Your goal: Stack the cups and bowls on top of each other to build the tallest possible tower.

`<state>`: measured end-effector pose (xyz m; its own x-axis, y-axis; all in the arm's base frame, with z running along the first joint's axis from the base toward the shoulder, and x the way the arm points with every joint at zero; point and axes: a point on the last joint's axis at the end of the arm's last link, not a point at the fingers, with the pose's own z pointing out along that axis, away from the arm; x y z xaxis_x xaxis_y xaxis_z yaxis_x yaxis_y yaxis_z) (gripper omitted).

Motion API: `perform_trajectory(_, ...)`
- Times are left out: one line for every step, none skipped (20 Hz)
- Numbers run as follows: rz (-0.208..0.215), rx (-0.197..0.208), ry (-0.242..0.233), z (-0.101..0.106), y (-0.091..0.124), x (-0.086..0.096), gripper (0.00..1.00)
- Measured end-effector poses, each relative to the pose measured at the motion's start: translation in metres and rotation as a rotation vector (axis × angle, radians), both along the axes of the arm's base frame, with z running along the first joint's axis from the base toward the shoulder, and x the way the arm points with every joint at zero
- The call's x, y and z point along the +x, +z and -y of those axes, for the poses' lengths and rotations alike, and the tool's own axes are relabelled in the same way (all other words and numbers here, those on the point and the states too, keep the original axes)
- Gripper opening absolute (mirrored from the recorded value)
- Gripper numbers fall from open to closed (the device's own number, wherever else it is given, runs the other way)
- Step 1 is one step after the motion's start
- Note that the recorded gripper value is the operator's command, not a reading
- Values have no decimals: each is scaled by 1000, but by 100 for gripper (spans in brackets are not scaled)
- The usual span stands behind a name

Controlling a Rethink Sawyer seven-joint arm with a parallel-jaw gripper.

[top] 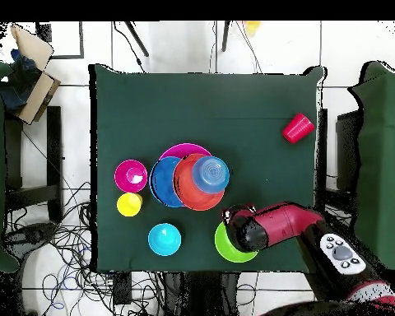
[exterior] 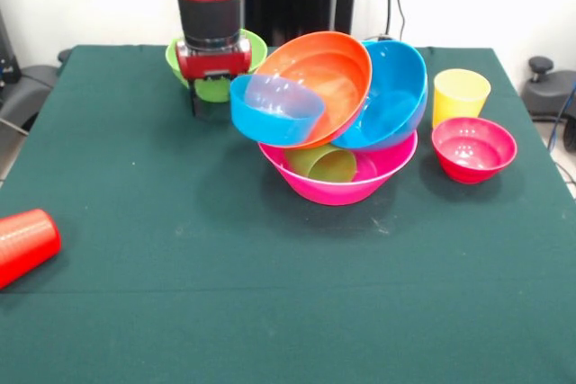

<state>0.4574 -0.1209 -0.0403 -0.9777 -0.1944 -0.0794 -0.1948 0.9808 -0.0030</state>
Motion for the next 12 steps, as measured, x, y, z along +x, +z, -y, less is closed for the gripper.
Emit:
perform_trajectory(3,-4,-9,3,8,-2,100)
perform_trajectory(7,-8,-18,6,17,-3,100)
perform_trajectory(12,-16,-34,12,30,-6,100)
perform_trajectory(14,-19,-42,14,35,-8,100)
perform_trajectory(21,-28,-62,21,47,-10,100)
perform_trajectory(24,-32,-70,24,52,-11,100)
perform_trajectory(30,-42,-85,30,62,-13,100)
perform_trajectory(34,-46,-92,34,65,-14,100)
perform_trajectory(41,-55,-104,40,72,-16,100)
perform_trajectory(46,-60,-111,45,77,-17,100)
perform_trajectory(50,-66,-118,49,81,-19,100)
perform_trajectory(53,-68,-122,51,83,-19,100)
